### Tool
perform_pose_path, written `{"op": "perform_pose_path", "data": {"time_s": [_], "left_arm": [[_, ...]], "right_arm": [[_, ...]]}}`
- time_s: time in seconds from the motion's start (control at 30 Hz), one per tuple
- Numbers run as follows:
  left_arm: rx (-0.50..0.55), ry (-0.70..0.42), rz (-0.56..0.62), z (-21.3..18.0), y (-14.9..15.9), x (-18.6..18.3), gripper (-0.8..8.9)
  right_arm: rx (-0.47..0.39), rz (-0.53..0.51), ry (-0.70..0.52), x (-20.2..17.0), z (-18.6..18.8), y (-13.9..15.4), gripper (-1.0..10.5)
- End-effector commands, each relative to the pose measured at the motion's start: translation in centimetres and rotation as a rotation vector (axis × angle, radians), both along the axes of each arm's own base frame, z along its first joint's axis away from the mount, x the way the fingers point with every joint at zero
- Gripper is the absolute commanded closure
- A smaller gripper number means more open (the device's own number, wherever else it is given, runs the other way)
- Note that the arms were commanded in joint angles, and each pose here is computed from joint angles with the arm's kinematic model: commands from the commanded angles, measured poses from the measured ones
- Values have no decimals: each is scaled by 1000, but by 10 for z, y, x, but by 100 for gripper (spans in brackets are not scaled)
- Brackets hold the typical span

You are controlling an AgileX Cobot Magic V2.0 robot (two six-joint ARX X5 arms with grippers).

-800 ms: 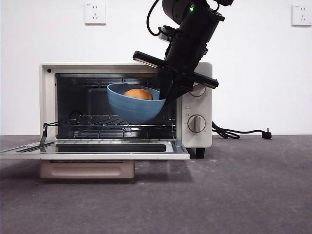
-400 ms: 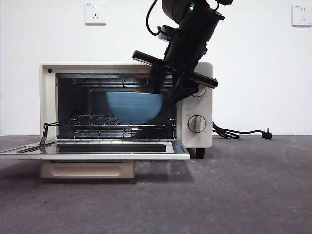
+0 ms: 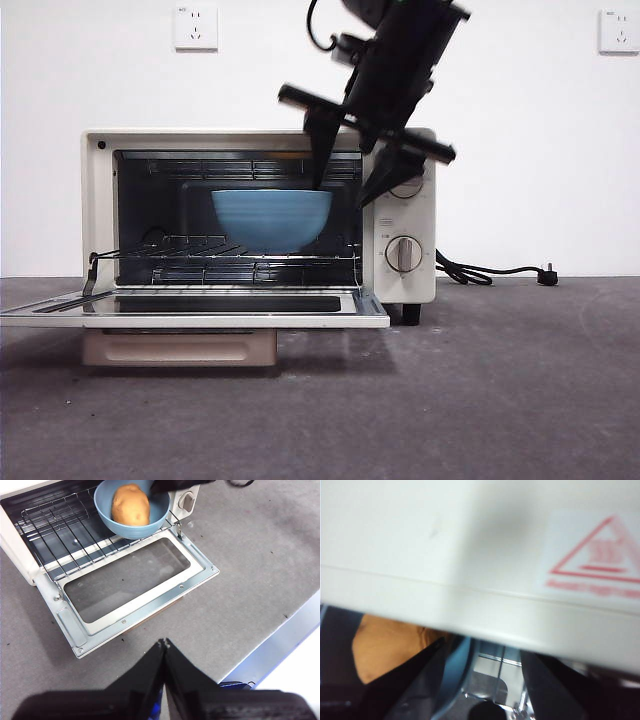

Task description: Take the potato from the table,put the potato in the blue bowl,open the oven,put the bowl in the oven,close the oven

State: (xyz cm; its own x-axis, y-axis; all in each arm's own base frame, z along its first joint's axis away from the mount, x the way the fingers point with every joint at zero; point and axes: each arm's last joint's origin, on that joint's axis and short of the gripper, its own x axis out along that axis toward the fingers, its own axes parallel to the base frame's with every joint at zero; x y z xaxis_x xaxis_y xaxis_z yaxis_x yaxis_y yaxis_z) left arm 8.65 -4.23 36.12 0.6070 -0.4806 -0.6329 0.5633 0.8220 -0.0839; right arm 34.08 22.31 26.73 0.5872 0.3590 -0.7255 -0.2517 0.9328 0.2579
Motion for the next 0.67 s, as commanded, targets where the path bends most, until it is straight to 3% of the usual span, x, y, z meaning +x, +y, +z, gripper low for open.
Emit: {"op": "perform_pose_path", "data": {"time_s": [0.03, 0.27, 0.57, 0.67], "left_arm": [[12, -3, -8, -2, 0, 0, 822], [14, -11, -11, -2, -5, 11, 822], [-38, 9, 78, -19, -9, 39, 822], [-87, 54, 99, -38, -4, 49, 822]], "right_arm": [[-12, 7, -26, -8, 16, -7, 694], [-34, 66, -67, -39, 59, -27, 694], [-71, 275, -54, -104, 110, -65, 695], [-91, 301, -61, -127, 123, -80, 695]]}}
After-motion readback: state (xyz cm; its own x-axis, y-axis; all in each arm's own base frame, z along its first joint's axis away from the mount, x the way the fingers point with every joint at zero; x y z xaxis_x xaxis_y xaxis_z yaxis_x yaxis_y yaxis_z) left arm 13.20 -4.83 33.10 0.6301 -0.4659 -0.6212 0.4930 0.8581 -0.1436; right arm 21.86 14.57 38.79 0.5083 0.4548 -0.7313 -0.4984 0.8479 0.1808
